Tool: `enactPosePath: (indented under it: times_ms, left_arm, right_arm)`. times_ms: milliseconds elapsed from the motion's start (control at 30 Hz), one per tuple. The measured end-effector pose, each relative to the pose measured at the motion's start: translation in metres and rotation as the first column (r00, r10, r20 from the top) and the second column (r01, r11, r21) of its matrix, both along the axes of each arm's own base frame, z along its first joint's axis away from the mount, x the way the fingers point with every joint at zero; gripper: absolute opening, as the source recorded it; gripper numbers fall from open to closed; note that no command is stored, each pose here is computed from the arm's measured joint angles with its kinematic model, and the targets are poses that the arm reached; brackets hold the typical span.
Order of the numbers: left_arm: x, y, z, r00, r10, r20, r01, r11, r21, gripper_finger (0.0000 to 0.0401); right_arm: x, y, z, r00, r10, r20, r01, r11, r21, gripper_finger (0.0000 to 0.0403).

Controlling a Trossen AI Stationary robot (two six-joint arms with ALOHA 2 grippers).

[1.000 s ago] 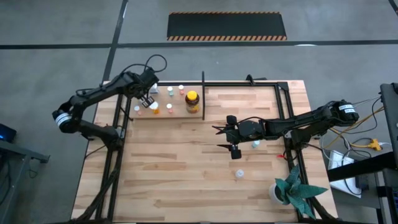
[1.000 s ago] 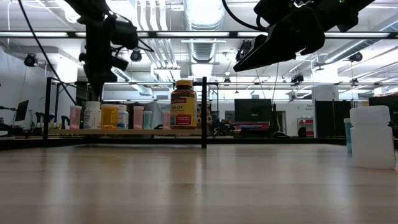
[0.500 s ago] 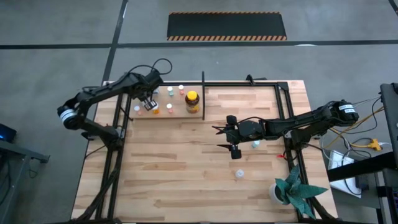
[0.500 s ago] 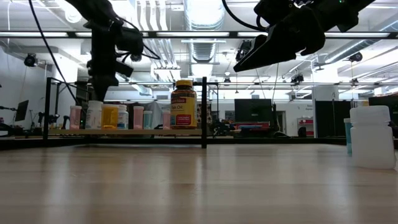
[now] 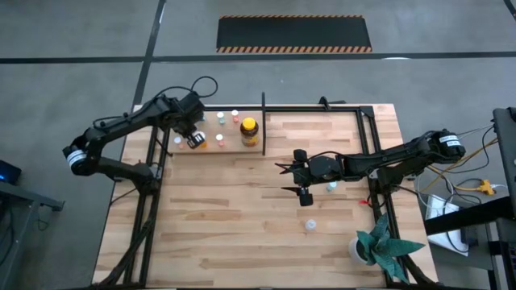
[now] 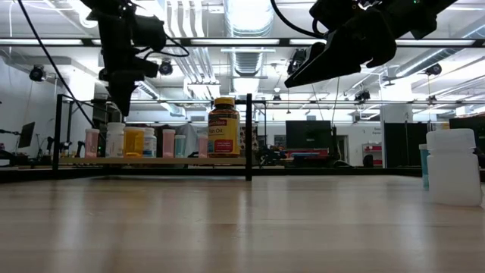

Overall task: Pick and place medicine bottles onto shelf by color
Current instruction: Put the white pill bottle on the shelf

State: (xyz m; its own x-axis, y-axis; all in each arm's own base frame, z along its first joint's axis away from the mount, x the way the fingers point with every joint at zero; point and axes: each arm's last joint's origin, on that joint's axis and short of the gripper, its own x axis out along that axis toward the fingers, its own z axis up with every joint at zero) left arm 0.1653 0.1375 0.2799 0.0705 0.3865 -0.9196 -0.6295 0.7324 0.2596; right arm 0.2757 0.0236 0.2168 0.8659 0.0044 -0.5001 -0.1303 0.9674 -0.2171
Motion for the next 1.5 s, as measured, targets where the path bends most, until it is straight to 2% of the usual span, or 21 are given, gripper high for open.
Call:
enactPosePath:
  times_ms: [267,567,700,800,900,1033,1267,1500]
  left_arm:
    - [-0.004,-0.003,-0.020,0.998,0.002,-0.062,-0.004,1.000,-0.029,0.0000]
    - [-0.009,0.001,-0.019,0.981,0.071,-0.183,-0.048,0.991,0.128,0.0000]
    - [-0.008,0.002,-0.017,0.981,0.075,-0.177,-0.051,0.989,0.137,0.0000]
    - [-0.006,0.003,-0.012,0.984,0.116,-0.134,-0.094,0.983,0.157,0.0000]
    - [-0.004,0.007,-0.006,0.980,0.184,-0.080,-0.162,0.961,0.224,0.0000]
    - [-0.005,0.011,-0.004,0.971,0.224,-0.079,-0.192,0.937,0.291,0.0000]
    - [-0.006,0.019,-0.016,0.961,0.253,-0.112,-0.215,0.937,0.274,0.0000]
    - [0.001,0.022,-0.023,0.971,0.214,-0.103,-0.187,0.957,0.224,0.0000]
  right_arm:
    - [0.000,0.000,0.000,1.000,-0.003,-0.001,0.003,1.000,0.006,0.0231]
    - [0.000,0.000,0.000,1.000,-0.003,-0.001,0.003,1.000,0.006,0.0231]
    - [0.000,0.000,0.000,1.000,-0.003,-0.001,0.003,1.000,0.005,0.0231]
    - [0.000,0.000,0.000,1.000,-0.003,-0.001,0.003,1.000,0.005,0.0231]
    - [0.000,0.000,0.000,1.000,-0.001,-0.001,0.001,1.000,0.001,0.0231]
    - [0.000,0.000,0.000,1.000,0.000,-0.001,0.000,1.000,0.000,0.0231]
    - [0.000,0.000,0.000,1.000,0.000,-0.001,0.000,1.000,0.000,0.0231]
    - [0.000,0.000,0.000,1.000,0.000,-0.001,0.000,1.000,0.000,0.0231]
